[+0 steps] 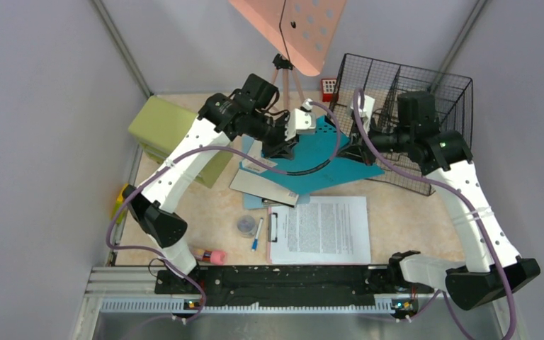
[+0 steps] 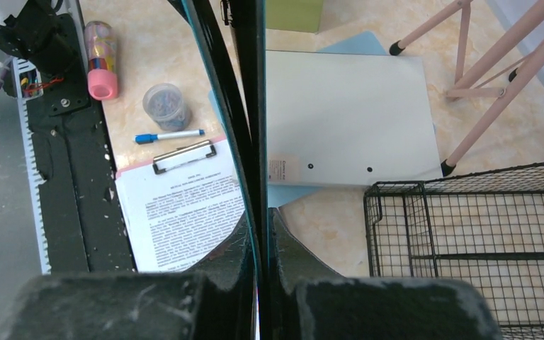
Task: Organize the desk
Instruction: Place the folder in the storage box.
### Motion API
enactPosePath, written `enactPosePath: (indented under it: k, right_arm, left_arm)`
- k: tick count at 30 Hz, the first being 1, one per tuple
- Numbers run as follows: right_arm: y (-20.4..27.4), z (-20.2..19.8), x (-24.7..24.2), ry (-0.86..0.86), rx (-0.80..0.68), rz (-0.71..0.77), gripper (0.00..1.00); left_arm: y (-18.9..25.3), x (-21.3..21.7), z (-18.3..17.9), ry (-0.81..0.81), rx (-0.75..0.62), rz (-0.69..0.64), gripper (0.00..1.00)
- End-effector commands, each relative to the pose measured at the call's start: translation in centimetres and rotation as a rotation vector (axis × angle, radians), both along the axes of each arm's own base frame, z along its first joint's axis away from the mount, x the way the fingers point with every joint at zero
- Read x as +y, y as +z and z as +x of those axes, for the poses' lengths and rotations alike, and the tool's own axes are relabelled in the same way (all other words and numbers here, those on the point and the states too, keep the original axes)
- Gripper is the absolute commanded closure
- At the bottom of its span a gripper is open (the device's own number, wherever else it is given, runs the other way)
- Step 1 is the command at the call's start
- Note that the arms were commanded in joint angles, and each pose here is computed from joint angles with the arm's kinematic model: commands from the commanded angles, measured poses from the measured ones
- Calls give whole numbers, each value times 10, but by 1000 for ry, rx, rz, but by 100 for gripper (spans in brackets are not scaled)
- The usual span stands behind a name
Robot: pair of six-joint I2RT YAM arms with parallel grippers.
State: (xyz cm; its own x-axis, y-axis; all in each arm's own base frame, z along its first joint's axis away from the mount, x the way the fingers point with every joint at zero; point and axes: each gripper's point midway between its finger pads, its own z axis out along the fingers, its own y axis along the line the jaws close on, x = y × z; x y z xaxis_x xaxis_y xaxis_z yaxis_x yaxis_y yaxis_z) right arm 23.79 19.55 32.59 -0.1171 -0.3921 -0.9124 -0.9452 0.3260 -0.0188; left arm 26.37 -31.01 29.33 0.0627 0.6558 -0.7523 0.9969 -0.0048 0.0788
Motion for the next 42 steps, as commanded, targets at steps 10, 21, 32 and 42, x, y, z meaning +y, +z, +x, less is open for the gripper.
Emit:
enactPosePath:
  k: [10,21,32,42]
  right_arm:
    - [78,30,-25,-286,-222,59,54]
    - [124,61,-115,-759,-291,105,47]
    - [124,87,-183,-1105,-237,205,47]
    - [99,101,-204,-1182,-159,241,47]
  left_arm:
    - [48,2,21,239,-103,-245,100]
    - [129,-19,55,514,-69,-611,100]
    - [141,-73,76,680,-111,-676,100]
    - [130,-95,120,897,-256,-684,100]
